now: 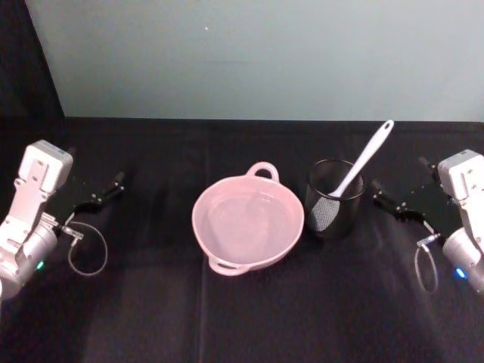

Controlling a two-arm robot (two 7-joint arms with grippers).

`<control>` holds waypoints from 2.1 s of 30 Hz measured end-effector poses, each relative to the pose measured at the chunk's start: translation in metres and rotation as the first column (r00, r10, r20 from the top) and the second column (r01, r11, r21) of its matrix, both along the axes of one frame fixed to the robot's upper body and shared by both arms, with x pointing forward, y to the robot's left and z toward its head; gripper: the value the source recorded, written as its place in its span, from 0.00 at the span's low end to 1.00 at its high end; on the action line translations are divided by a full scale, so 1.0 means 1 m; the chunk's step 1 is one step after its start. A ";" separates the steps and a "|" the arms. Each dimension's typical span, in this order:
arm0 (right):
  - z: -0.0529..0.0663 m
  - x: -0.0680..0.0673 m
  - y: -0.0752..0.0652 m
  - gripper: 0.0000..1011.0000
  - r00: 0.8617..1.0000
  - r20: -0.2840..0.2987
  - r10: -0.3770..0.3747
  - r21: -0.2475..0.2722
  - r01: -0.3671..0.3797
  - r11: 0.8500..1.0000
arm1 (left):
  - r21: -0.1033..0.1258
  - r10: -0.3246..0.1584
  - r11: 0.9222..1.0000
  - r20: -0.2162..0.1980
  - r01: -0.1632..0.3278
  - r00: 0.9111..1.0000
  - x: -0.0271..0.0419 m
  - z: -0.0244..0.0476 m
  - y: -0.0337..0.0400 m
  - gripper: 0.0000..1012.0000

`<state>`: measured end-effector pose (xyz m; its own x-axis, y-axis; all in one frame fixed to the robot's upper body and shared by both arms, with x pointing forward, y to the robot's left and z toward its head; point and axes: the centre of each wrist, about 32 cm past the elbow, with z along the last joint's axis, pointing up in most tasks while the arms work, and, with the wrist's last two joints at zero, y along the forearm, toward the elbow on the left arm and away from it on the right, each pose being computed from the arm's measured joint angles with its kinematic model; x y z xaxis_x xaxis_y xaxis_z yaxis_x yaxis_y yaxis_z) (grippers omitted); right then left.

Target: Use the one hand to pick up the spoon and stir the clear water in the bowl.

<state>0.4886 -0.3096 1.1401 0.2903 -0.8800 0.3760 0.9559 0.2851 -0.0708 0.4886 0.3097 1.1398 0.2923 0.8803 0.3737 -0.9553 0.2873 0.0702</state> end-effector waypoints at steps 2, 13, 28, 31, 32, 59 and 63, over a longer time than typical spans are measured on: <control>0.003 -0.001 0.000 0.99 1.000 0.005 -0.013 -0.010 0.013 1.000 | 0.000 0.000 1.000 0.000 0.000 1.000 0.0000 0.0000 0.0000 1.00; 0.032 -0.025 -0.018 0.99 0.999 -0.046 -0.021 0.114 0.026 0.993 | 0.000 0.000 1.000 0.000 0.000 1.000 0.0000 0.0000 0.0000 1.00; 0.064 0.009 -0.035 0.99 0.952 -0.236 0.194 0.547 -0.035 0.837 | 0.000 0.000 1.000 0.000 0.000 1.000 0.0000 0.0000 0.0000 1.00; 0.065 0.019 -0.035 0.99 0.941 -0.263 0.212 0.599 -0.013 0.801 | 0.000 0.000 1.000 0.000 0.000 1.000 0.0000 0.0000 0.0000 1.00; 0.064 0.022 -0.036 0.99 0.938 -0.271 0.215 0.612 -0.005 0.791 | 0.000 0.000 1.000 0.000 0.000 1.000 0.0000 0.0000 0.0000 1.00; 0.054 0.056 -0.020 0.99 0.925 -0.273 0.265 0.698 0.001 0.716 | 0.000 0.000 1.000 0.000 0.000 1.000 0.0000 0.0000 0.0000 1.00; 0.054 0.056 -0.021 0.99 0.925 -0.274 0.264 0.698 0.002 0.716 | 0.000 0.000 1.000 0.000 0.000 1.000 0.0000 0.0000 0.0000 1.00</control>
